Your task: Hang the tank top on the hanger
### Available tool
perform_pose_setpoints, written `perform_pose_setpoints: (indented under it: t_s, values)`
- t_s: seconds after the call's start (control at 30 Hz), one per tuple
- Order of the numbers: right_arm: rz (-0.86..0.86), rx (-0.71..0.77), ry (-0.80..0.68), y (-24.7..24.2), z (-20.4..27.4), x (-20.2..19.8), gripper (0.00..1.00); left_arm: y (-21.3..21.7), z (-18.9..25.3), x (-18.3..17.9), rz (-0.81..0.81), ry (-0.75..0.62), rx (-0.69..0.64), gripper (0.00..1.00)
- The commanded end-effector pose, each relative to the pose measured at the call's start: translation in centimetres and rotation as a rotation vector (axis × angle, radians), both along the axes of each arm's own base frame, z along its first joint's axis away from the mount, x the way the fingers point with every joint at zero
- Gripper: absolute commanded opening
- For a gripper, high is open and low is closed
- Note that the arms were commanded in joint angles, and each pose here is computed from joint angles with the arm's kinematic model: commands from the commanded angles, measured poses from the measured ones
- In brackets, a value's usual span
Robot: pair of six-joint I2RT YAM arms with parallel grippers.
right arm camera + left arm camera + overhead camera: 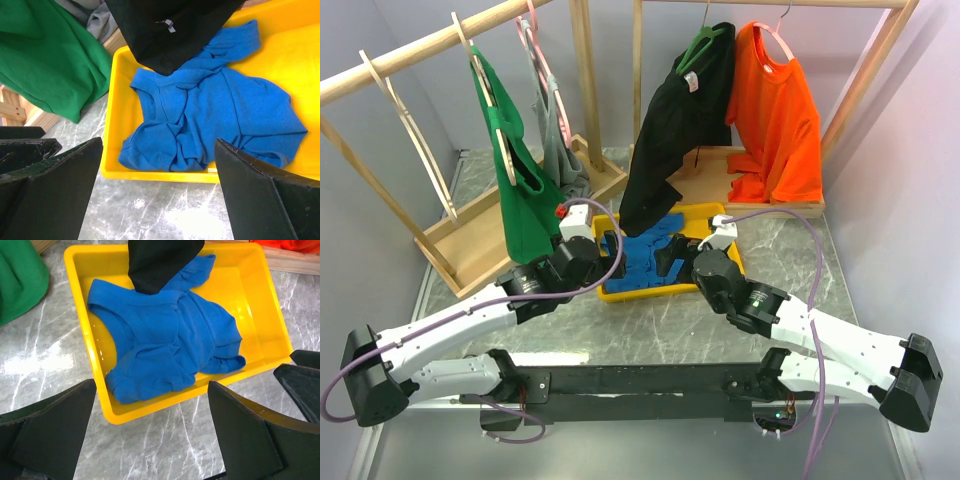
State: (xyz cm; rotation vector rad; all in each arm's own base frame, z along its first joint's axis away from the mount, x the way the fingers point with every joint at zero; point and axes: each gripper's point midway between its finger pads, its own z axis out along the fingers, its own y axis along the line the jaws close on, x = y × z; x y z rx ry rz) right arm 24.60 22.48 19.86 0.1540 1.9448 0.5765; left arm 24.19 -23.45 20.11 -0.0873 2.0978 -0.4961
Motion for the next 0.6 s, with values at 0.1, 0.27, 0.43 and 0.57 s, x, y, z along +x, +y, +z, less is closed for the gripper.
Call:
perform_pose_setpoints:
  t_s: [0.1,0.27,0.43,0.57]
  values:
    - [-0.012,0.011,-0.033,0.6,1.4,1.0,1.00,0.6,1.5,0.1,0.016,-0.041,-0.038,1.00]
    - [0.042,-0.021,0.039,1.8,0.2,2.1,1.00,0.8,1.3,-0.1,0.020,-0.032,-0.035,0.99]
    - [0.039,-0.035,0.104,1.9,-0.7,4.7,1.00,1.1,0.9,-0.1,0.035,-0.013,-0.012,0.99]
    - [0.011,-0.061,0.129,2.4,-1.1,7.5,1.00,1.5,0.7,0.0,0.058,0.005,0.012,0.99]
